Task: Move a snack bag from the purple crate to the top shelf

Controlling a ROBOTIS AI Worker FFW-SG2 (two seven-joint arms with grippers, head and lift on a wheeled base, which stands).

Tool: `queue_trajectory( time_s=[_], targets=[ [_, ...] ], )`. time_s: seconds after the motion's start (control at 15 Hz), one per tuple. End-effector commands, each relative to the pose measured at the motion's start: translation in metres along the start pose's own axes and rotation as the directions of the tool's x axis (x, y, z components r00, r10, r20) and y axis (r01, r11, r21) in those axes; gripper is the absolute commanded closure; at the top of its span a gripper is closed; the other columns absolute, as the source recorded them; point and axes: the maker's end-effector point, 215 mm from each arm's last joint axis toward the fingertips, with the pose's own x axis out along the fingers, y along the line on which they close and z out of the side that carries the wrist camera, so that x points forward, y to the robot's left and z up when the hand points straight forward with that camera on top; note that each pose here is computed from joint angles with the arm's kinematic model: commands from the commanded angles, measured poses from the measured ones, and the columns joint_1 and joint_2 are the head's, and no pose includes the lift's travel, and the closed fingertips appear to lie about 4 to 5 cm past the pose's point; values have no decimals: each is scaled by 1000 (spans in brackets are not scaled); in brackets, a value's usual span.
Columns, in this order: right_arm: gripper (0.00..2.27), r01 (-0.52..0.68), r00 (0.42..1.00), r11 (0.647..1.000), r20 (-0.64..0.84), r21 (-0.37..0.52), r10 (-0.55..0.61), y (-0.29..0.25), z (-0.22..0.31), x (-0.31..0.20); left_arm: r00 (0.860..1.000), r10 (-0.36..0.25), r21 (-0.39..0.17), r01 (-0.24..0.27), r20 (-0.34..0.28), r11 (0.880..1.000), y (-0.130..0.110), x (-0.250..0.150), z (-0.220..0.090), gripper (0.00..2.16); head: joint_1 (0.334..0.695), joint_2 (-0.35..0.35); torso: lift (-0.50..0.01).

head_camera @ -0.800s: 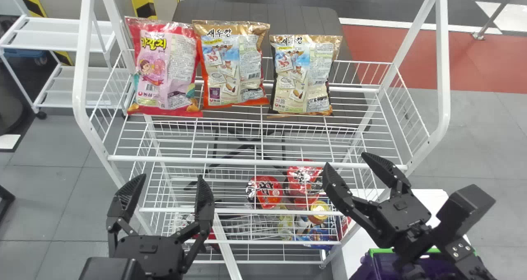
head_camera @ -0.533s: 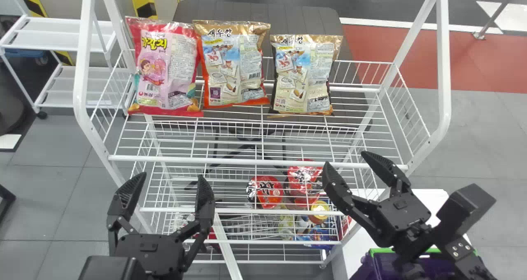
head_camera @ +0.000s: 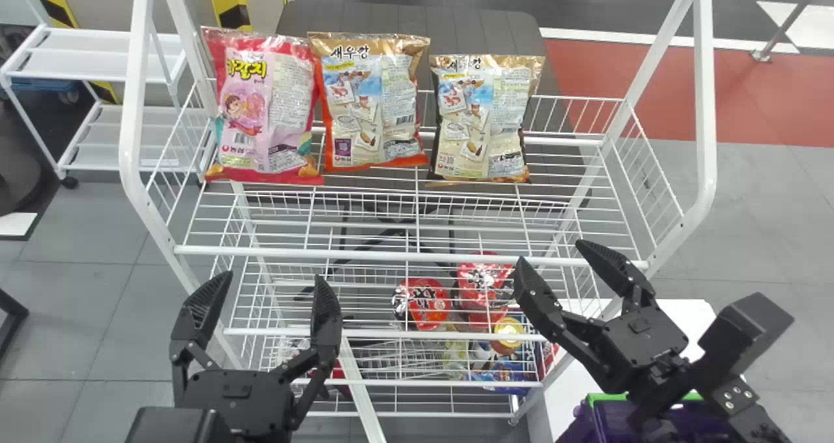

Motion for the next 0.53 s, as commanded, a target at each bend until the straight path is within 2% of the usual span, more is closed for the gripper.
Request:
queue_trajectory(
  time_s=[0.0, 0.33, 0.47],
  targets=[
    [181, -7, 1000, 1000, -3, 0, 7, 2, -1, -1, 1000, -2, 1, 2, -2, 1000, -1, 0, -1, 144, 695, -85, 0],
    [181, -12, 1000, 1000, -13, 19, 12, -1, -4, -5, 1000, -1, 0, 1, -1, 1000, -1, -1, -1, 144, 695, -86, -15],
    [181, -10, 998, 999, -68, 46, 13, 0, -17, -6, 1000, 1, 1, -1, -4, 1000, 0, -1, -2, 144, 695, -87, -24]
  ],
)
